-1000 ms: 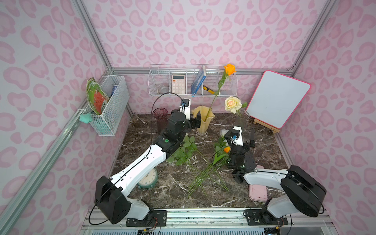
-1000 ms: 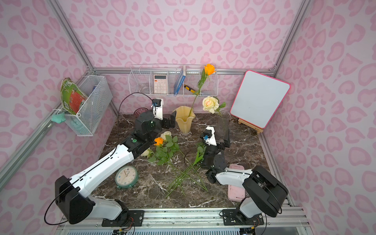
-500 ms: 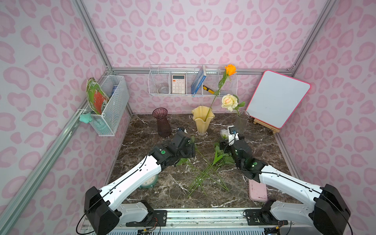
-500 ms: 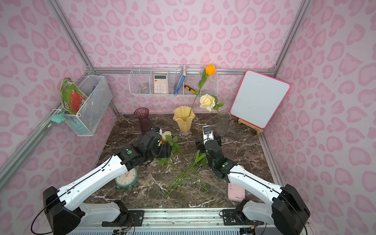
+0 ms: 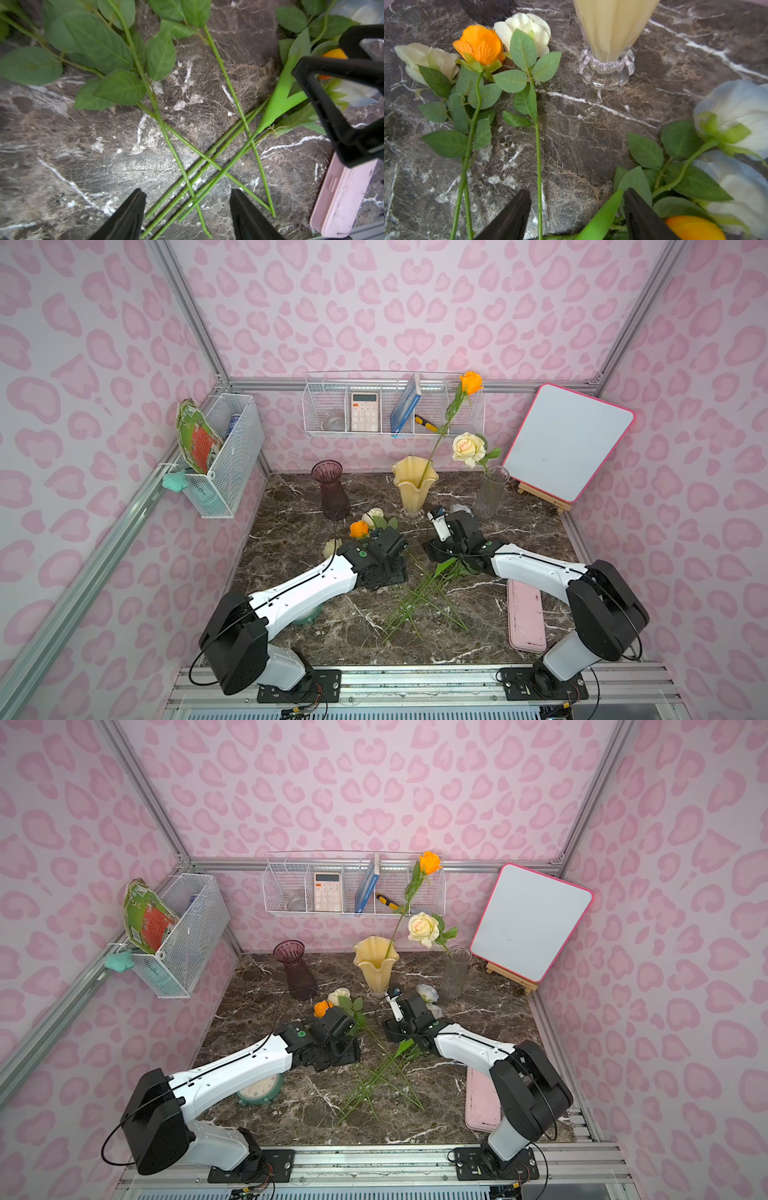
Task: Arrange the flowers in different vases according to their colors
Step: Pick up the flower at the center of the board.
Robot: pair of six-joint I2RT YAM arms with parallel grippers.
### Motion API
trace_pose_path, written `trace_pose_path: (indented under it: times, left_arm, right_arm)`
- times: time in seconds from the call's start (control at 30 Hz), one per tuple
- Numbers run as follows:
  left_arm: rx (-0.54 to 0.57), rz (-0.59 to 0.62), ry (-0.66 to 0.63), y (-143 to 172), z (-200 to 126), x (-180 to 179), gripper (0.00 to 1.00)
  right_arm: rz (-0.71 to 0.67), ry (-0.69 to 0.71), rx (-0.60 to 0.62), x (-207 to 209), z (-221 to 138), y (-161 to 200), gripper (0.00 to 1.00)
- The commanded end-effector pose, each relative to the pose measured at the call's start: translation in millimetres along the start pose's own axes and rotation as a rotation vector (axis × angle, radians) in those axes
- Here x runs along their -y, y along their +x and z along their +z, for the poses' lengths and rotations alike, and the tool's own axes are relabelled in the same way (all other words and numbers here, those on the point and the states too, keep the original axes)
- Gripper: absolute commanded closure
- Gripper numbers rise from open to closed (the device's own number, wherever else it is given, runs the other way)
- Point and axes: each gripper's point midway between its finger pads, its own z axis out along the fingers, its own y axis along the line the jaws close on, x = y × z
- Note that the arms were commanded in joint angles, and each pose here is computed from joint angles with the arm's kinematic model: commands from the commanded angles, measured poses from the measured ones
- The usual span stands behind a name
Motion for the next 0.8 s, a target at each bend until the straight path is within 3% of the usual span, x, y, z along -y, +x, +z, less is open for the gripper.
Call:
trace_pose_path:
  times: [0.0, 0.2, 0.47, 0.77]
  left_arm:
    - [-0.056, -0.054, 0.000, 10.5, 19.6, 2.1, 0.33]
    - [-0.070, -0.077, -0.033, 10.9, 41.4, 1.6, 0.36]
    - [-0.124, -0.092, -0.072, 25.2, 53.7, -7.6, 0.52]
    - [-0.144, -0.084, -0.090, 30.1, 62.8, -10.0, 0.56]
  right_arm:
    - [-0.012, -0.067, -0.044, -10.2, 7.8, 3.2, 0.29]
    - [-0.004, -0.072, -0.085, -4.3, 25.6, 9.1, 0.35]
    - [-0.005, -0.047, -0.094, 3.3, 32.1, 10.5, 0.38]
    - [0.007, -0.055, -0.110, 6.1, 40.1, 12.6, 0.40]
